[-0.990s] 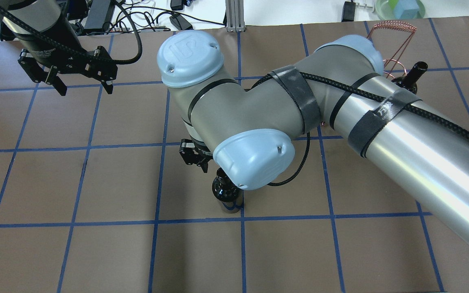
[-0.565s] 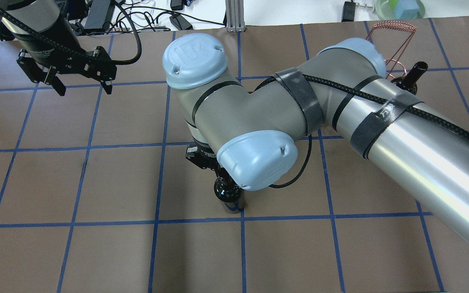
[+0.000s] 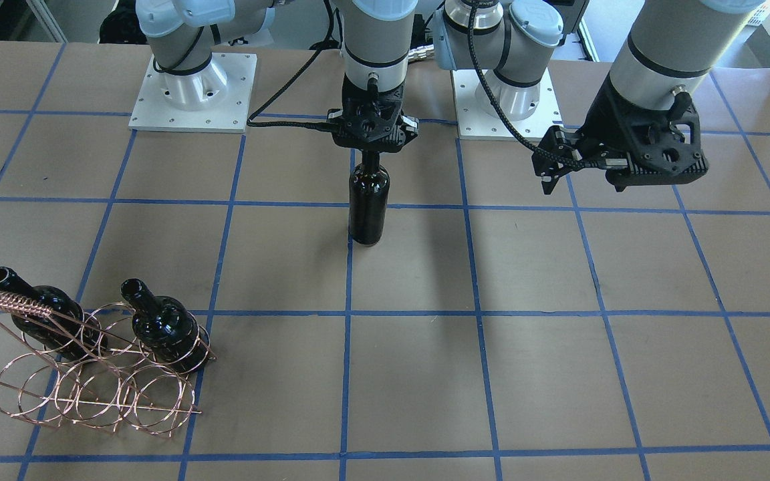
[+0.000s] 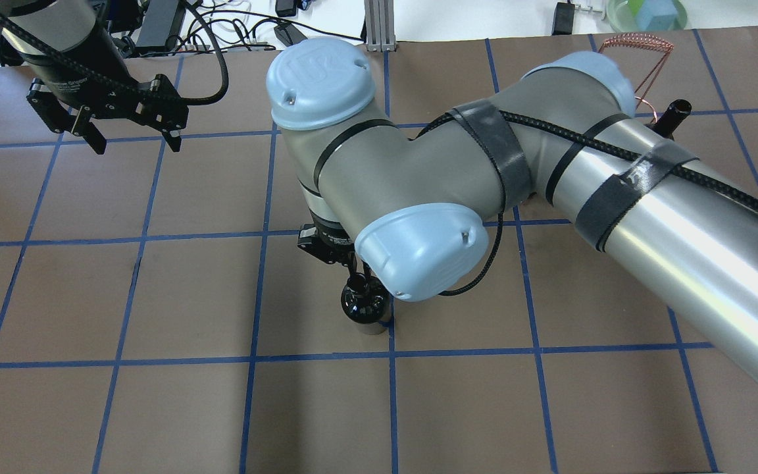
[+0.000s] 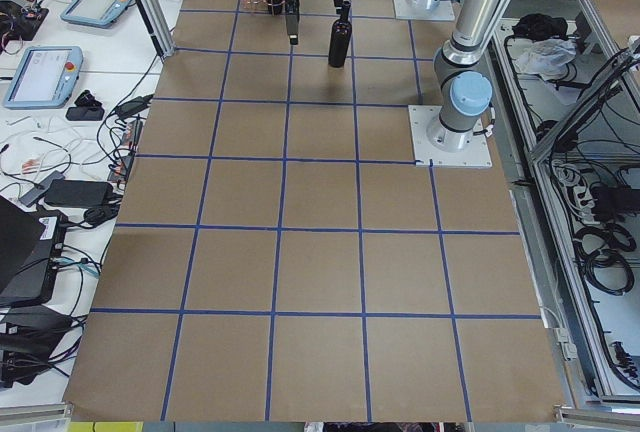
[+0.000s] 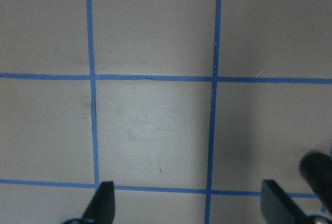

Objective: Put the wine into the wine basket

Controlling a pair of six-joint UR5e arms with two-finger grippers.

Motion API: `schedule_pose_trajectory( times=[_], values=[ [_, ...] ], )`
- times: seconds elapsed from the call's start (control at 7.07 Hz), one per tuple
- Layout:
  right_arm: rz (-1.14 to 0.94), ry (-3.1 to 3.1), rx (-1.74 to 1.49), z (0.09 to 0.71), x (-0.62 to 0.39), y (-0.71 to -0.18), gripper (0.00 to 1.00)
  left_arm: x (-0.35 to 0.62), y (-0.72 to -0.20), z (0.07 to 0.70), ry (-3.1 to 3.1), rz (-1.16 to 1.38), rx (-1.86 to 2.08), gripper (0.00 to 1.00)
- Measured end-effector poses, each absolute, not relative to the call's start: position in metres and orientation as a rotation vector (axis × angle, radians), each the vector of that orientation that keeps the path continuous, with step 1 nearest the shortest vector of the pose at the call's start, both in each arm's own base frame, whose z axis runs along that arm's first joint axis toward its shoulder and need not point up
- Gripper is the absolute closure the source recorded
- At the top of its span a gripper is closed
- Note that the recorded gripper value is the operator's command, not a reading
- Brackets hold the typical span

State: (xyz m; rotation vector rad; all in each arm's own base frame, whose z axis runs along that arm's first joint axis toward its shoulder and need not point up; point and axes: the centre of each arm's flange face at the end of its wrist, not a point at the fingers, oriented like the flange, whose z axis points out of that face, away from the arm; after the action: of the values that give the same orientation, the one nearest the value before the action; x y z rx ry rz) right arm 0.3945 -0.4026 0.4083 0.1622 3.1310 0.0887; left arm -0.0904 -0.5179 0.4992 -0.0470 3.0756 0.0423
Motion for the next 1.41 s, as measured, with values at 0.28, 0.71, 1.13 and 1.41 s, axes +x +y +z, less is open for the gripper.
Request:
schedule_pose_trajectory(
  times=[0.28, 0.71, 1.13, 1.41],
  values=[
    [0.042, 3.088, 0.215, 0.442, 0.354, -0.424, 0.73, -0.091, -0.516, 0.497, 3.074, 0.049, -0.045, 0.00],
    [0.072, 3.037, 0.275, 0.454, 0.344, -0.421, 0.35, -0.091, -0.515, 0.496, 3.072, 0.054, -0.044, 0.00],
    [0.107, 3.129, 0.190, 0.418, 0.397, -0.397, 0.37, -0.091, -0.515, 0.495, 3.071, 0.060, -0.044, 0.00],
    [0.144, 3.151, 0.153, 0.401, 0.407, -0.396, 0.42, -0.091, -0.513, 0.492, 3.070, 0.069, -0.045, 0.00]
  ],
)
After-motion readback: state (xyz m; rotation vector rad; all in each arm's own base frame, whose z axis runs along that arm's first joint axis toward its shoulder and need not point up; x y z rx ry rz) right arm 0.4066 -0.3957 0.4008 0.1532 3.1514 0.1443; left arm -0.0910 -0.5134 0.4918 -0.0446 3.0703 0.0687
